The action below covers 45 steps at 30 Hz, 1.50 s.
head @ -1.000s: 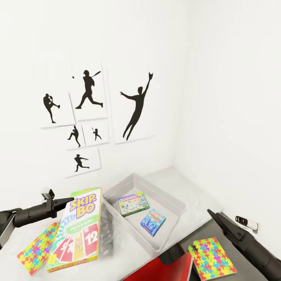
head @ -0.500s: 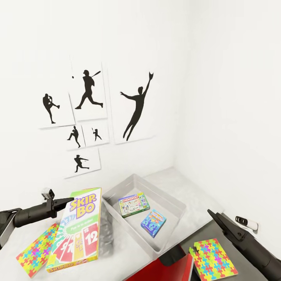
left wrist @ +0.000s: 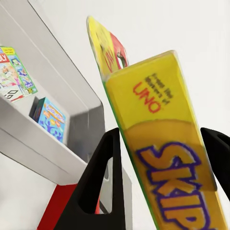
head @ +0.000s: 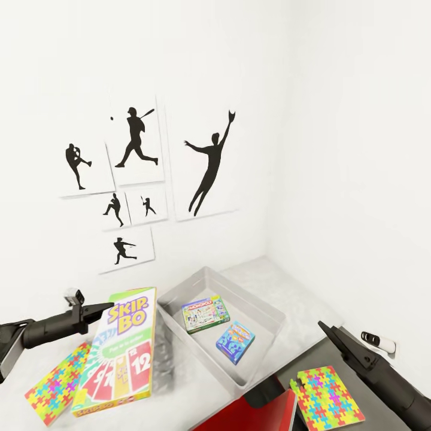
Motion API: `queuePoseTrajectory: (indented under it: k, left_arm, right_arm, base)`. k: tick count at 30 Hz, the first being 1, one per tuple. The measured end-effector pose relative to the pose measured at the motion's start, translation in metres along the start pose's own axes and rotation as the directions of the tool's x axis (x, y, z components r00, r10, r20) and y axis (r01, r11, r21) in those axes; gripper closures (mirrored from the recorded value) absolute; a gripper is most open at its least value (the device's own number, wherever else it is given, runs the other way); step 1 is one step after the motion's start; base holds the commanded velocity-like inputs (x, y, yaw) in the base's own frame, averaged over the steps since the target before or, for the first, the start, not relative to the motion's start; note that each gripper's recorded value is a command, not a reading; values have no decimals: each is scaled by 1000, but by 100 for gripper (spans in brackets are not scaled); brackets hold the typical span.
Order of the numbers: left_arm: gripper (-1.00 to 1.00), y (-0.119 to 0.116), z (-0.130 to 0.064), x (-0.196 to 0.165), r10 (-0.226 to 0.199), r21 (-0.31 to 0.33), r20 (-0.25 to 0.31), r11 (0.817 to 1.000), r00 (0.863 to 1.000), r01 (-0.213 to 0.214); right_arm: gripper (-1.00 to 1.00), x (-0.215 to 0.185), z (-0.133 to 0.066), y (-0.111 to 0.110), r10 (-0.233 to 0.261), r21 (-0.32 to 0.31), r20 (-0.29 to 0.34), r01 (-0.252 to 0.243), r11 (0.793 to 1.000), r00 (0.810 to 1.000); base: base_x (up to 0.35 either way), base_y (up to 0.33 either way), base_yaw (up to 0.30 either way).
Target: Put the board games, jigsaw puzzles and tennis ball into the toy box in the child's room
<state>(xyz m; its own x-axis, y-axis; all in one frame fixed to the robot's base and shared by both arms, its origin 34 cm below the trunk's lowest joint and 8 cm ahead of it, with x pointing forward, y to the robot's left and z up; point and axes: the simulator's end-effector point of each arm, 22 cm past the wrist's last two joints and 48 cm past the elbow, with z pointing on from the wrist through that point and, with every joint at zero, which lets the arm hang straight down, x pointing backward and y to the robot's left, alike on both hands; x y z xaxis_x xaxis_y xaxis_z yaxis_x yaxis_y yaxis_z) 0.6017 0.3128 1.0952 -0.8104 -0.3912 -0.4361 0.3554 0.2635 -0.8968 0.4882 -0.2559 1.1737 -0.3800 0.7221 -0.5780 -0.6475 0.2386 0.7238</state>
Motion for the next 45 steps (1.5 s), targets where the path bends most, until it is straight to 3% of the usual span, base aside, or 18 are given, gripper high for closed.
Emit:
queuePoseTrajectory:
  k: [5, 7, 9, 15, 21, 26, 33, 38, 45]
  left_arm:
    - [100, -1, 12, 3, -23, 9, -9, 1000, 1000, 23]
    - [100, -4, 29, 6, -48, 26, -18, 999, 999, 48]
    - [100, -13, 45, -2, -40, 31, -24, 999, 999, 41]
    - [100, -35, 128, -17, 14, -5, -47, 1000, 999, -15]
    - [100, -31, 186, -11, 19, -99, -62, 995, 998, -25]
    - [100, -33, 208, -14, 31, -143, -64, 989, 997, -40]
    - [100, -21, 245, 1, 21, -254, -80, 966, 997, -41]
    - [100, -20, 260, -8, 5, -289, -10, 957, 1000, -7]
    - [100, -23, 265, -20, 22, -281, 56, 960, 998, -5]
  right_arm:
    - [-100, 0, 0, 0, 0, 0, 0, 0, 1000, 1000]
    - [-100, 0, 0, 0, 0, 0, 0, 0, 1000, 1000]
    - [-100, 0, 0, 0, 1, 0, 0, -1, 1000, 1000]
    - [-100, 0, 0, -1, 3, 2, 0, -3, 1000, 1000]
    - [-100, 0, 0, -1, 5, 0, 2, -5, 1000, 1000]
    - [-100, 0, -1, 0, 6, -2, 3, -6, 1000, 1000]
    - [-100, -1, 0, 1, 8, -6, 6, -8, 1000, 1000]
    - [-100, -1, -1, 0, 9, -7, 6, -9, 1000, 1000]
    - [-100, -3, -4, 2, 4, -14, 11, -4, 1000, 1000]
  base:
    - [0, 0, 0]
    - [0, 0, 0]
    - [0, 0, 0]
    - [0, 0, 0]
    - [0, 0, 0]
    - [0, 0, 0]
    - [0, 0, 0]
    - [0, 0, 0]
    - [0, 0, 0]
